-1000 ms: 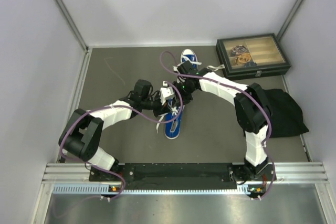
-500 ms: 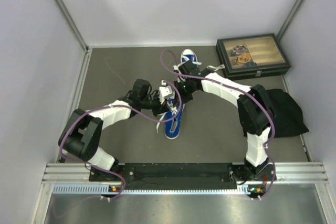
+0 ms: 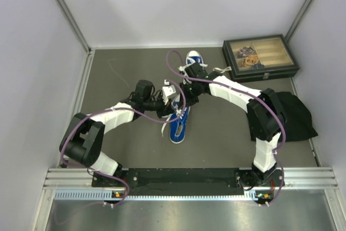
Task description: Tie the shoes
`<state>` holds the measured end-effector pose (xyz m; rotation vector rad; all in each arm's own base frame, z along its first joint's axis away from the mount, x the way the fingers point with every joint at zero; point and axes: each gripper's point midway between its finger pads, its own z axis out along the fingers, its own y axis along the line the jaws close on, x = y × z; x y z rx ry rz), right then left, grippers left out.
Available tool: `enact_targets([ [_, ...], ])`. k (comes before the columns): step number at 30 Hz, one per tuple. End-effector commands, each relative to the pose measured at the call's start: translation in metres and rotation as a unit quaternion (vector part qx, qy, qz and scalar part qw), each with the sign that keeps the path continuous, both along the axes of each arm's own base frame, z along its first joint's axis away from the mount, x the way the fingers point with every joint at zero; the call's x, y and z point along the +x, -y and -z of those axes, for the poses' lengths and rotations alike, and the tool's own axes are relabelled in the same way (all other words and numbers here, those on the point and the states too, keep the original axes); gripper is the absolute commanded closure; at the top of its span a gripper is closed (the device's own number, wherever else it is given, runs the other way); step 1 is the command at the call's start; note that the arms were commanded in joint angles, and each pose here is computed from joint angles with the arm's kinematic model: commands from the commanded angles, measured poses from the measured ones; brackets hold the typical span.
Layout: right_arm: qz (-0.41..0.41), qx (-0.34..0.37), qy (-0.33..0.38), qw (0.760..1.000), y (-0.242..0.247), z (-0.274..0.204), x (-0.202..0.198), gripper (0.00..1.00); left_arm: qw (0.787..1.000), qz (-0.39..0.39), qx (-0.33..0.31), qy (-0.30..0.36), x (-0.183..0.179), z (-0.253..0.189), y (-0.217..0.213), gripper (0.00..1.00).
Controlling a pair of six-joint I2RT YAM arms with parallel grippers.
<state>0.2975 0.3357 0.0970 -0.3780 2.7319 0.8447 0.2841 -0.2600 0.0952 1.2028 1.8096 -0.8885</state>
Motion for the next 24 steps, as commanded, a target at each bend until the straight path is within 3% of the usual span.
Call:
enact_targets([
  [1,-0.007,0.032,0.044,0.998,-0.009,-0.034,0.003,1.0,0.999,-0.006,-0.016,0.029,0.02,-0.017,0.009,1.0],
  [16,-0.009,0.057,0.04,0.998,-0.017,-0.046,0.001,1.0,1.0,-0.007,-0.018,0.022,0.023,-0.009,0.014,1.0],
  [24,-0.012,0.063,0.023,0.998,-0.019,-0.041,-0.003,0.95,0.997,-0.011,-0.069,0.017,0.018,-0.021,0.022,1.0],
])
